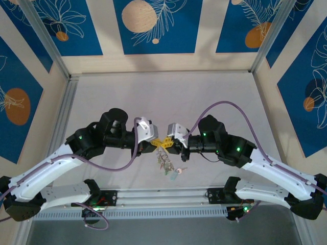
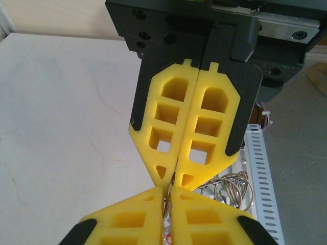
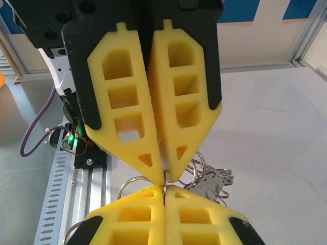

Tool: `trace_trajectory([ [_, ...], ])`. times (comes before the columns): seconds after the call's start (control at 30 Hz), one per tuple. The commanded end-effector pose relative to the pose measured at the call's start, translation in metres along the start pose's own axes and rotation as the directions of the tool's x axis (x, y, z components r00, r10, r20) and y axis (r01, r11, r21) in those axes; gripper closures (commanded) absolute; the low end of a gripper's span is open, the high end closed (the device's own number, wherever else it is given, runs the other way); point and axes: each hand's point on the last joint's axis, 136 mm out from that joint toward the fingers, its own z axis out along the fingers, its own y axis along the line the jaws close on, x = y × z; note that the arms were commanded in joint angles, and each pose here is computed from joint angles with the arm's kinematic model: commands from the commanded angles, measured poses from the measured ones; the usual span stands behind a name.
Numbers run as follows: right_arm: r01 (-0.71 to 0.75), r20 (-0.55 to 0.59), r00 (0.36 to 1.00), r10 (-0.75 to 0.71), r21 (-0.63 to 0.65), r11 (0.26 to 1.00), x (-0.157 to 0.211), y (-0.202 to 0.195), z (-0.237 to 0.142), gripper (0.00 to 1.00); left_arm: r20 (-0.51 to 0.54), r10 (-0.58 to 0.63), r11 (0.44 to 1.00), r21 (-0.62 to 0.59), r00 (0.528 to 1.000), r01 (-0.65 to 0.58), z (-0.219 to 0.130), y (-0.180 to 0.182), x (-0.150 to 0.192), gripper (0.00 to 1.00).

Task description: Put the keys on the keyring

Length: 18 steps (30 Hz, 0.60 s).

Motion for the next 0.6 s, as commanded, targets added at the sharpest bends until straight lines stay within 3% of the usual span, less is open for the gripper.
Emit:
trace_trajectory([
  [0.0, 0.077, 0.180, 0.981, -0.072, -0.017, 0.997, -0.048, 0.008, -0.014, 1.00, -0.105, 0.004, 1.000, -0.019, 0.994, -0.006, 0.010, 0.004, 0.022, 0.90],
  [0.27, 0.092, 0.210, 0.974, -0.084, -0.032, 0.995, -0.052, 0.013, -0.019, 1.00, -0.125, 0.010, 1.000, -0.002, 0.992, -0.010, 0.014, -0.001, 0.026, 0.90],
  [0.57, 0.111, 0.229, 0.968, -0.101, -0.033, 0.993, -0.057, 0.015, -0.023, 1.00, -0.169, 0.011, 1.000, 0.002, 0.985, -0.011, 0.014, -0.002, 0.034, 1.00],
])
